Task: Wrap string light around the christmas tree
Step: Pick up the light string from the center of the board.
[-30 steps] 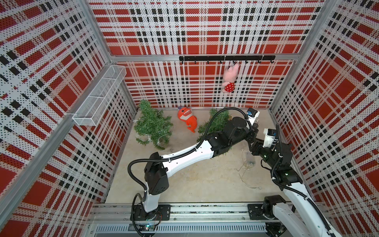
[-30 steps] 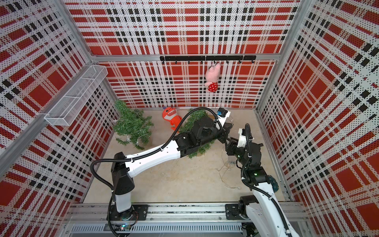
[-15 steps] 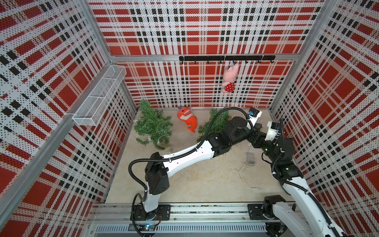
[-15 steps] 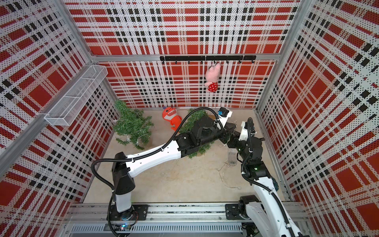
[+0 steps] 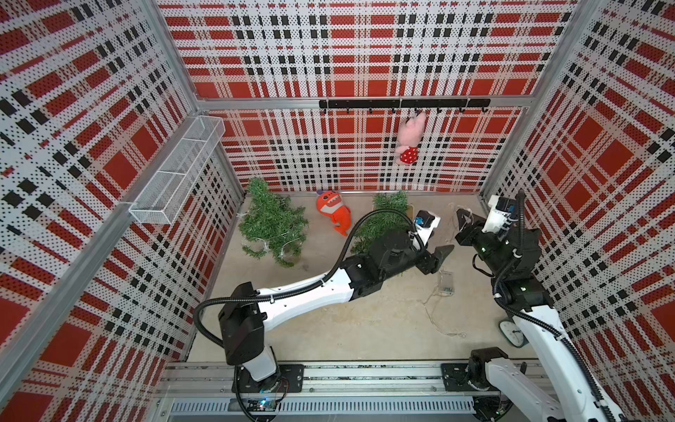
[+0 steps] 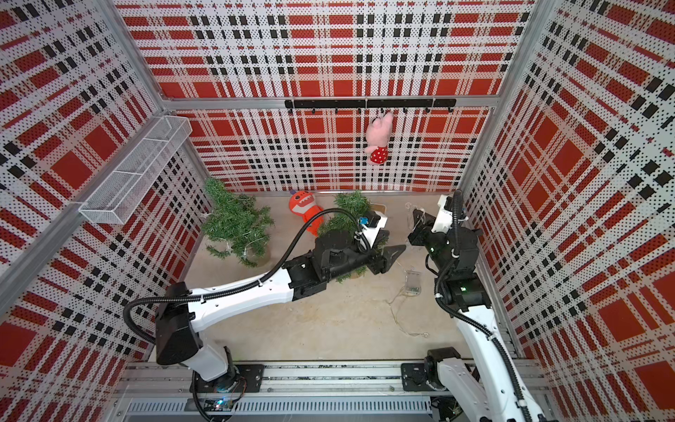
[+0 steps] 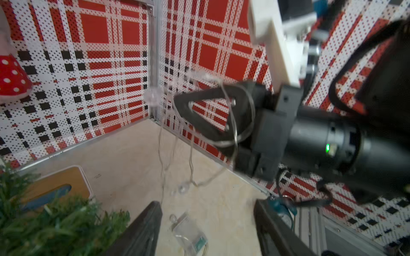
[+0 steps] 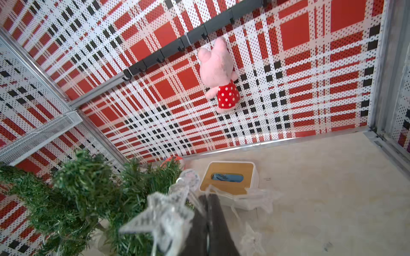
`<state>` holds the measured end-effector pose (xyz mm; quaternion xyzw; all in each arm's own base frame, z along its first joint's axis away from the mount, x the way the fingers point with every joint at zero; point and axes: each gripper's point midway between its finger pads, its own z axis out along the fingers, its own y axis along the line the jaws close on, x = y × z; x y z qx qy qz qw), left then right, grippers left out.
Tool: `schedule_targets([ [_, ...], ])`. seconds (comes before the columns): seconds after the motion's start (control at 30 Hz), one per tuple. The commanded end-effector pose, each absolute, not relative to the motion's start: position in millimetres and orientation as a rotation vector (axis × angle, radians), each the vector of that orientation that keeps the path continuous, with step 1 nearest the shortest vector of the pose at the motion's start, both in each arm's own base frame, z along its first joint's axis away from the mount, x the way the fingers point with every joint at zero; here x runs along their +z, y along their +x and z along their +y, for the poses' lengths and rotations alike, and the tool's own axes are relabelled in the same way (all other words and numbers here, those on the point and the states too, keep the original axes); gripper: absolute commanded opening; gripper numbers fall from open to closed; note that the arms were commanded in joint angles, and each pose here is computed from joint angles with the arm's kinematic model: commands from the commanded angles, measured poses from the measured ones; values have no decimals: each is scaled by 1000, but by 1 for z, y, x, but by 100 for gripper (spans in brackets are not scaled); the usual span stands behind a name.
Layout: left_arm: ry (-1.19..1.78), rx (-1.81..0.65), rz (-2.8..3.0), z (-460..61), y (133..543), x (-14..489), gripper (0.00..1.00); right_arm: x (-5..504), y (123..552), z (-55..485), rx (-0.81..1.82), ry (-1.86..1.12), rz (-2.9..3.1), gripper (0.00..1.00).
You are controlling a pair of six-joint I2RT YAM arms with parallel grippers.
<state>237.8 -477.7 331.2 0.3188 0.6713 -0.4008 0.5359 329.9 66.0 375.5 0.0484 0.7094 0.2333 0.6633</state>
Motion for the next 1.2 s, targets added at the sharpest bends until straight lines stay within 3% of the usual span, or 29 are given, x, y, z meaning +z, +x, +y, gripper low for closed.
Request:
schedule_targets([
  [0.0,795,-1011,1548,-486,211,304,72,406,326,62,528,122,1555,0],
  [0.13,724,-1115,1556,-495,204,277,72,439,321,61,523,112,1527,0],
  [0.3,757,-990,1601,-522,200,232,72,481,314,61,522,86,1489,0],
  [0.47,652,-899,1690,-515,227,194,72,516,303,64,544,57,1432,0],
  [0.73,694,-975,1616,-530,240,184,73,548,293,68,581,28,1374,0],
  [1.0,688,-1002,1528,-549,261,209,70,569,282,74,632,5,1334,0],
  [1.17,636,-998,1521,-555,282,218,61,581,275,74,634,-6,1313,0],
])
